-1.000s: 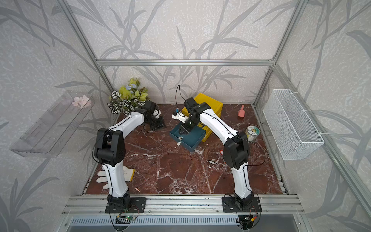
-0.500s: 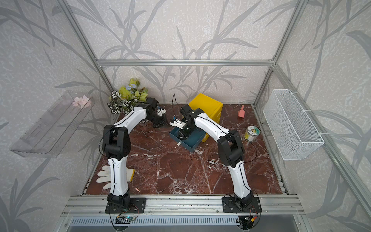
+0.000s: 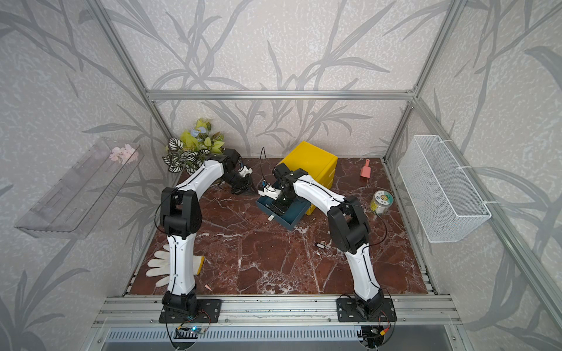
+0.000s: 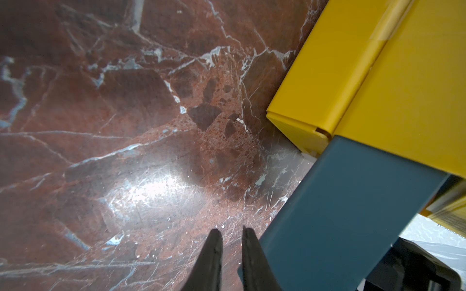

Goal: Take the keys out of the drawer
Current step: Pick up the key from the drawer.

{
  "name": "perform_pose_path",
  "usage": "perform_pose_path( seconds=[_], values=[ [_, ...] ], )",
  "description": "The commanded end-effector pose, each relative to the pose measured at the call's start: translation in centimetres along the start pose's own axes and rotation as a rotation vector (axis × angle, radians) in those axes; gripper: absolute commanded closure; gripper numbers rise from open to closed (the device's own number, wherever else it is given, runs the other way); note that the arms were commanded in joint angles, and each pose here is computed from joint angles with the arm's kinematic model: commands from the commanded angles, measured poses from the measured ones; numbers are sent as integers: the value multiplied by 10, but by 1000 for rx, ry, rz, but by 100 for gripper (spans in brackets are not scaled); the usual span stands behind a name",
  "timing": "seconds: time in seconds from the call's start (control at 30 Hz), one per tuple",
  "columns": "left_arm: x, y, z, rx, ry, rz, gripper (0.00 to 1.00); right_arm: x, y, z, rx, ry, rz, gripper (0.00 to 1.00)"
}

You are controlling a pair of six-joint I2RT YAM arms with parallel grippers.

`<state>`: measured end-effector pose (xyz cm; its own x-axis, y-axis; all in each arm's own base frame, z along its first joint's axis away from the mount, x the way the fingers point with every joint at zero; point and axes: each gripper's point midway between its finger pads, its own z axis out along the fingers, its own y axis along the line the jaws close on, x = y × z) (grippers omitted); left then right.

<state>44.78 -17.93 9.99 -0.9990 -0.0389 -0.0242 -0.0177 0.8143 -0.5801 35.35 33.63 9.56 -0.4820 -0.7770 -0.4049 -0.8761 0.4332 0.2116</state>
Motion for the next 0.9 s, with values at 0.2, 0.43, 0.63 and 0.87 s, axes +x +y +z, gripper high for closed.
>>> perform_pose_path(
  seconds=[0.2,0.43,0.63,0.87],
  values=[
    [2,-2,-9,-4,5,18,81,-17,-19,15,202,-7,-78,59],
    [2,-2,-11,-9,3,25,81,-16,-33,18,297,6,-87,68],
    [1,-1,-12,-6,1,24,81,-10,-39,15,336,26,-66,80],
    [0,-2,-13,-6,-6,24,81,-13,-43,-3,360,-12,-29,90]
  ],
)
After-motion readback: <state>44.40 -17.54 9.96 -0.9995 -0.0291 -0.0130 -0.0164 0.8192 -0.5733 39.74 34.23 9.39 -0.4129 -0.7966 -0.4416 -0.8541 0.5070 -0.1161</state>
